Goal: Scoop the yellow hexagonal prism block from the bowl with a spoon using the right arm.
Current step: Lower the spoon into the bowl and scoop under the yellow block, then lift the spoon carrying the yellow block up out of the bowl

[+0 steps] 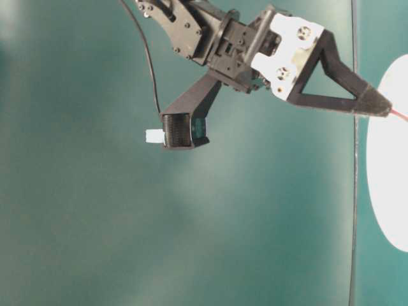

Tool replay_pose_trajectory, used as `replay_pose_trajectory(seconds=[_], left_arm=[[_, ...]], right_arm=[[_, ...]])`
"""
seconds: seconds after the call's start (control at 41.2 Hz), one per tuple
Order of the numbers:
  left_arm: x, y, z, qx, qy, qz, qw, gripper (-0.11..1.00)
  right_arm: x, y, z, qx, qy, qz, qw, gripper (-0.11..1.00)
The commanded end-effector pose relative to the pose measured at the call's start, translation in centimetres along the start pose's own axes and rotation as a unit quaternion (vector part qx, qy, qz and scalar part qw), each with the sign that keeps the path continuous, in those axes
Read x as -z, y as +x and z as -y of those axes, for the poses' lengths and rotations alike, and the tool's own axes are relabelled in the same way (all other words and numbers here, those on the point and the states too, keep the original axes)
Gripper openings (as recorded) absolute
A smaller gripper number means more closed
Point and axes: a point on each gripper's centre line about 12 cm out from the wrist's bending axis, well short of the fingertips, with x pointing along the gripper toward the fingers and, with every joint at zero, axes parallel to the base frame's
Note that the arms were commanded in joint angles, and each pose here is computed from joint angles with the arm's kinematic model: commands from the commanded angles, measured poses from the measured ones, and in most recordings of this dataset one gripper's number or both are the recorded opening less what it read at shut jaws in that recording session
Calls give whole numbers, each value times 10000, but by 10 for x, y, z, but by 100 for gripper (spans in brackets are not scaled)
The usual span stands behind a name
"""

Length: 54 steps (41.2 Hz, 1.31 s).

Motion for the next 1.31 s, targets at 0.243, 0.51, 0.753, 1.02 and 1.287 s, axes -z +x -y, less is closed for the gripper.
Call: replay_pose_trajectory(seconds=[0.243, 0.51, 0.753, 1.02, 1.287], left_arm=[[-11, 1, 0, -8, 8, 130, 9999, 3], [-11, 1, 0, -8, 8, 130, 9999, 3], [-11, 1, 0, -8, 8, 130, 9999, 3], [-11, 1, 0, -8, 8, 130, 9999, 3], [-11, 1, 0, -8, 8, 130, 9999, 3]], right_arm=[[1, -1, -1, 138, -33, 369, 9992, 24], [7, 3, -2, 230, -17, 532, 9983, 24], [9, 5, -4, 294, -26, 726, 9969, 24], [10, 5, -3, 379, -39, 911, 9951, 24], [10, 6, -2, 493, -61, 1167, 9919, 24]])
